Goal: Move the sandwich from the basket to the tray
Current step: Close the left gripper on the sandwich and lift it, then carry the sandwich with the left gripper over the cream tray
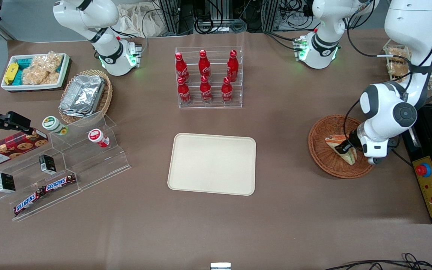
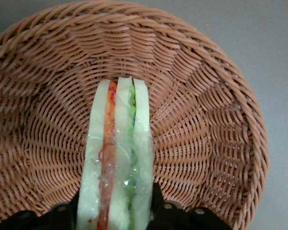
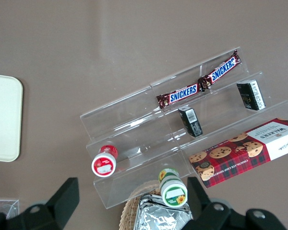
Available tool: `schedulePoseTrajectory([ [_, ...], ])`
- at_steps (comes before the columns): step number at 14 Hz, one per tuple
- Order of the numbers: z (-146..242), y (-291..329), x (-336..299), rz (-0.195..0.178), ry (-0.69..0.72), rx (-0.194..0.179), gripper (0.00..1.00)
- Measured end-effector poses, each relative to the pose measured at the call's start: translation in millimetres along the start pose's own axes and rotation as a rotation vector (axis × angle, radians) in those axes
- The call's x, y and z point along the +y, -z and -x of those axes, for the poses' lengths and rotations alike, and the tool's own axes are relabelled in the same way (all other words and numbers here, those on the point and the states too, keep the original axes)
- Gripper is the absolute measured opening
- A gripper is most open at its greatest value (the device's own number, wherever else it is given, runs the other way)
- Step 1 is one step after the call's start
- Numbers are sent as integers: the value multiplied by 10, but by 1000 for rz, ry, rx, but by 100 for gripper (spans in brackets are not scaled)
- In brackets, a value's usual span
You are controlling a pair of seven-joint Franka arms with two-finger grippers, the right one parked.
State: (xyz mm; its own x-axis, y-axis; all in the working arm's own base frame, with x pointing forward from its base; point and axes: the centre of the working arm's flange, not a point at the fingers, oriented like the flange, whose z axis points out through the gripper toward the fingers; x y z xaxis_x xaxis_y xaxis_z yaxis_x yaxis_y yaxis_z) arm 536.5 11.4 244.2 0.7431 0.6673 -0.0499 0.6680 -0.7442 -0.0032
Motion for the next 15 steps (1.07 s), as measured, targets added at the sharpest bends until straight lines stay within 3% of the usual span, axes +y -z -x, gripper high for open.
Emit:
schedulePoseTrajectory([
  [2,-20,160,62,7,-29,11,38],
  [5,80,905,358,-12,-112,-8,32],
  [8,700,1472,1023,3,-250,1,19],
  [10,1311,1456,1461,20,-335,-3,19],
  [12,1852,1353,1841,72,-447,20,19],
  [15,2408,892,2326,183,-638,99,19],
])
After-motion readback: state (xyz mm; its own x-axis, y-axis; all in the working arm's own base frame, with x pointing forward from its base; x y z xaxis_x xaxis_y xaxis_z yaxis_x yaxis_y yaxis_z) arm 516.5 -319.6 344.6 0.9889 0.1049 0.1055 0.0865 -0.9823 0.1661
